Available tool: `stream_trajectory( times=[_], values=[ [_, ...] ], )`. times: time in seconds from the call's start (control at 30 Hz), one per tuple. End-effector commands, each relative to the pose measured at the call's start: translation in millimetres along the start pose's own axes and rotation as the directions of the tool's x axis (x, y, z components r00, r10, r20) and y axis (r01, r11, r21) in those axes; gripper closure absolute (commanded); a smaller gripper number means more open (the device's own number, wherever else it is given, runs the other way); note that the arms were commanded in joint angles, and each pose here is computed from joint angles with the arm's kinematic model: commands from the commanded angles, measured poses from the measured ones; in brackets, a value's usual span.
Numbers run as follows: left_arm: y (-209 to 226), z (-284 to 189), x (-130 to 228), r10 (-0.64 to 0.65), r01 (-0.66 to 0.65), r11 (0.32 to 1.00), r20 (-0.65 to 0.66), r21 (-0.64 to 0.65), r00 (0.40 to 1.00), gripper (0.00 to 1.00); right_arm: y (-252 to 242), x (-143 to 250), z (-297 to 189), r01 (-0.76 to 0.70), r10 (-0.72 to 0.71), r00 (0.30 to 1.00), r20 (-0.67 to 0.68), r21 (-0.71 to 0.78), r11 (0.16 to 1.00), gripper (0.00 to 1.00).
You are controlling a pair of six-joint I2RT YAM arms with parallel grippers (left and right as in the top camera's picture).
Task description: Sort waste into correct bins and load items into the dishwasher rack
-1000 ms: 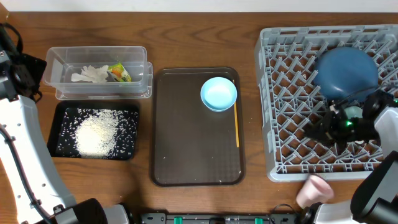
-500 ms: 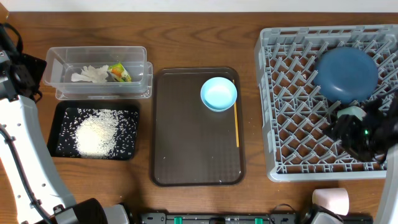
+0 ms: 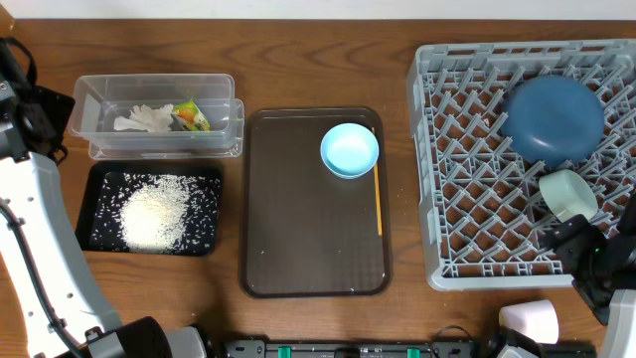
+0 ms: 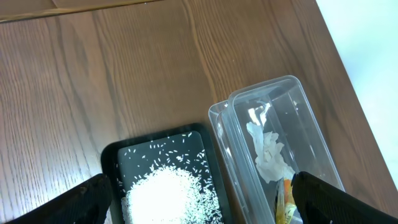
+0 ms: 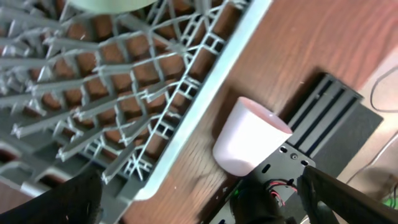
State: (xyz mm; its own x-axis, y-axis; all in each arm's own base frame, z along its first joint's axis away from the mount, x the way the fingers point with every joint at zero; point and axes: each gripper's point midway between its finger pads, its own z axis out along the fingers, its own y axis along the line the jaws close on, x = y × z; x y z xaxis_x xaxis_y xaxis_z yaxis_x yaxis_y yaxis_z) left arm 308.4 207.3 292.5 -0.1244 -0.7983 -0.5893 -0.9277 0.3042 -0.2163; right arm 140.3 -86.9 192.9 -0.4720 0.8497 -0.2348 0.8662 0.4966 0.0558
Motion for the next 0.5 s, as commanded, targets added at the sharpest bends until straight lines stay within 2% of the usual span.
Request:
stream_trajectory(
  times=[0.0, 0.13, 0.27, 0.47],
  values=[
    [2.5, 1.3, -1.3, -0.002, 0.002, 1.0, 0.006, -0.014, 1.0, 0.05, -13.8, -6.7, -2.8, -0.164, 0.161, 0.986, 0.048, 0.057, 0.985, 0.01],
    [3.0, 1.1, -1.0, -0.001, 0.002, 1.0, 0.005, -0.016, 1.0, 0.05, -30.9, -8.7, -6.7, -0.388, 0.381, 0.92, 0.093, 0.073, 0.919, 0.01],
    [2.9, 1.3, -0.9, -0.001, 0.001, 1.0, 0.004, -0.016, 1.0, 0.05, -44.5, -8.8, -10.6, -0.507, 0.498, 0.859, 0.12, 0.067, 0.859, 0.01],
    [2.9, 1.3, -0.9, -0.001, 0.001, 1.0, 0.004, -0.016, 1.0, 0.05, -62.1, -7.5, -4.2, -0.591, 0.579, 0.805, 0.126, 0.102, 0.8, 0.01]
  ],
)
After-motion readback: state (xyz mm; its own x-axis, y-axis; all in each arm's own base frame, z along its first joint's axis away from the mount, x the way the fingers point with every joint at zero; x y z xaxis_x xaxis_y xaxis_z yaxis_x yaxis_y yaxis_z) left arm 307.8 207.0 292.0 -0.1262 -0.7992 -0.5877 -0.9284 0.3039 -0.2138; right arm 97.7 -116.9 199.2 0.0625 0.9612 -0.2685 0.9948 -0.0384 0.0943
